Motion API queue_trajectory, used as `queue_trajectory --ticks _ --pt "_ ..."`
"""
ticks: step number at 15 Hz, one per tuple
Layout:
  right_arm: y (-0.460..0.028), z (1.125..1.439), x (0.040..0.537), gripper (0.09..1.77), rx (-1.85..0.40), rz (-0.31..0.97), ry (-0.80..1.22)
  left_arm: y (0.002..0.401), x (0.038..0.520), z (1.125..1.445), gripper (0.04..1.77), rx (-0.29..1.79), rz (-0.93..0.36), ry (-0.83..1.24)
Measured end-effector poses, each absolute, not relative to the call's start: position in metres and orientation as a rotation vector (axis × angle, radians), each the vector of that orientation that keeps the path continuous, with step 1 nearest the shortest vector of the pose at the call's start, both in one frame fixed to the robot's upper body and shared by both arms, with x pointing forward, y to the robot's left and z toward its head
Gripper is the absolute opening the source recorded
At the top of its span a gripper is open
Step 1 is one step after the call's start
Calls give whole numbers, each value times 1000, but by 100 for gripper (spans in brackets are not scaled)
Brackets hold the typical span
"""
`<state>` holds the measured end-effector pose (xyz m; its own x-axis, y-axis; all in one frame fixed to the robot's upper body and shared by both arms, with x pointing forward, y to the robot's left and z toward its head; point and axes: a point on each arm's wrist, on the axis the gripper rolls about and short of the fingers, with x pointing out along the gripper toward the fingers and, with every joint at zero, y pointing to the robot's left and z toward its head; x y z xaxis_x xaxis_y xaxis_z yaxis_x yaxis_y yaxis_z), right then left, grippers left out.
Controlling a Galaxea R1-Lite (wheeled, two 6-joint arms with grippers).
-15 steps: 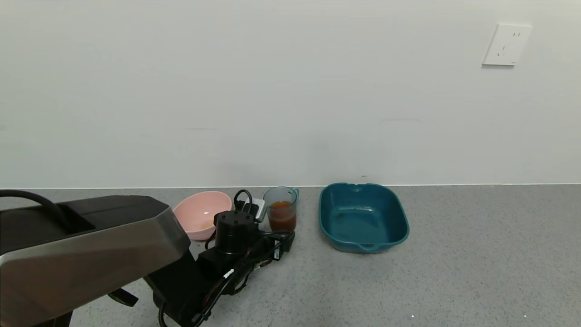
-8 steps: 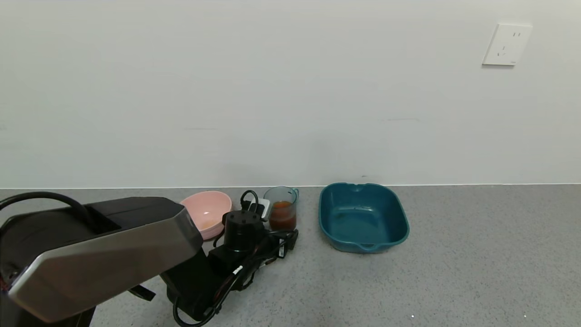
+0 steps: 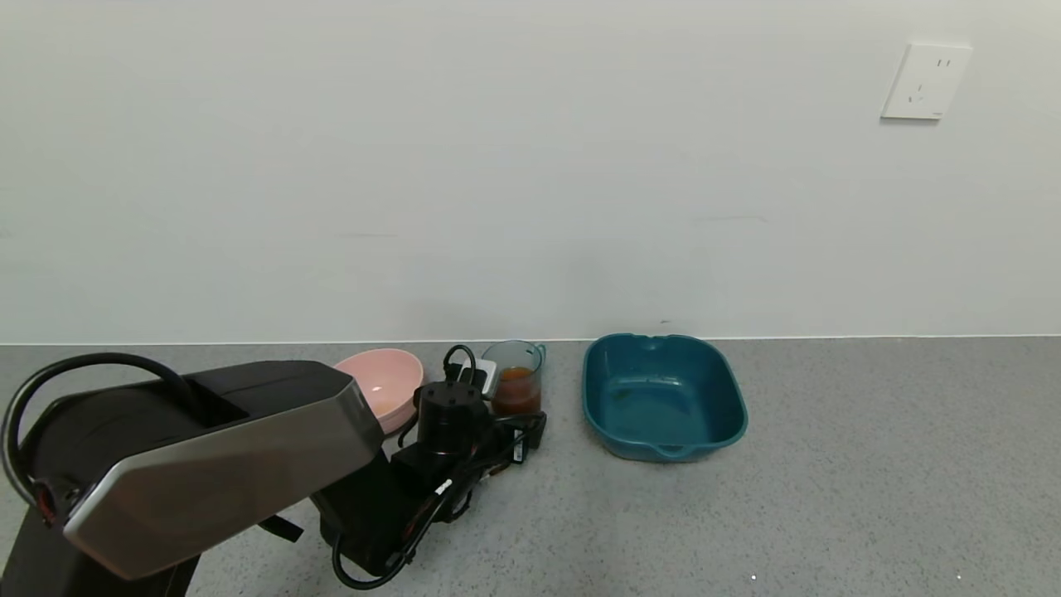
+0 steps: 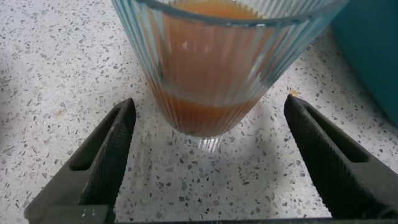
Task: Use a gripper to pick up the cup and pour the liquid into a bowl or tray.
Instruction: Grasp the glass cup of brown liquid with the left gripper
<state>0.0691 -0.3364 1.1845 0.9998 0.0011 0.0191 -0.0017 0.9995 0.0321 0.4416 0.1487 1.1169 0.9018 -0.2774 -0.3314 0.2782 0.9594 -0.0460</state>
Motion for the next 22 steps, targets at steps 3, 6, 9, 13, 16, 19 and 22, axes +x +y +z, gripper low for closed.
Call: queue_trajectory --ticks 3,6,9,13,16,19,22 --pt "-336 1185 69 171 32 1 -20 148 442 1117 172 1 -288 330" --pt "-336 1185 69 171 32 1 -20 147 442 1116 172 2 -285 315" --pt "-336 1185 69 171 32 1 -20 147 443 1114 172 2 -281 315" --pt "-336 1184 69 171 32 1 -19 145 446 1115 172 -16 -285 264" --pt "-336 1185 69 171 32 1 -20 144 448 1113 172 -19 -284 259" --pt "-336 1185 69 171 32 1 -20 143 452 1113 172 -26 -282 248" --pt "-336 1184 69 171 32 1 -19 141 457 1112 172 -30 -274 236"
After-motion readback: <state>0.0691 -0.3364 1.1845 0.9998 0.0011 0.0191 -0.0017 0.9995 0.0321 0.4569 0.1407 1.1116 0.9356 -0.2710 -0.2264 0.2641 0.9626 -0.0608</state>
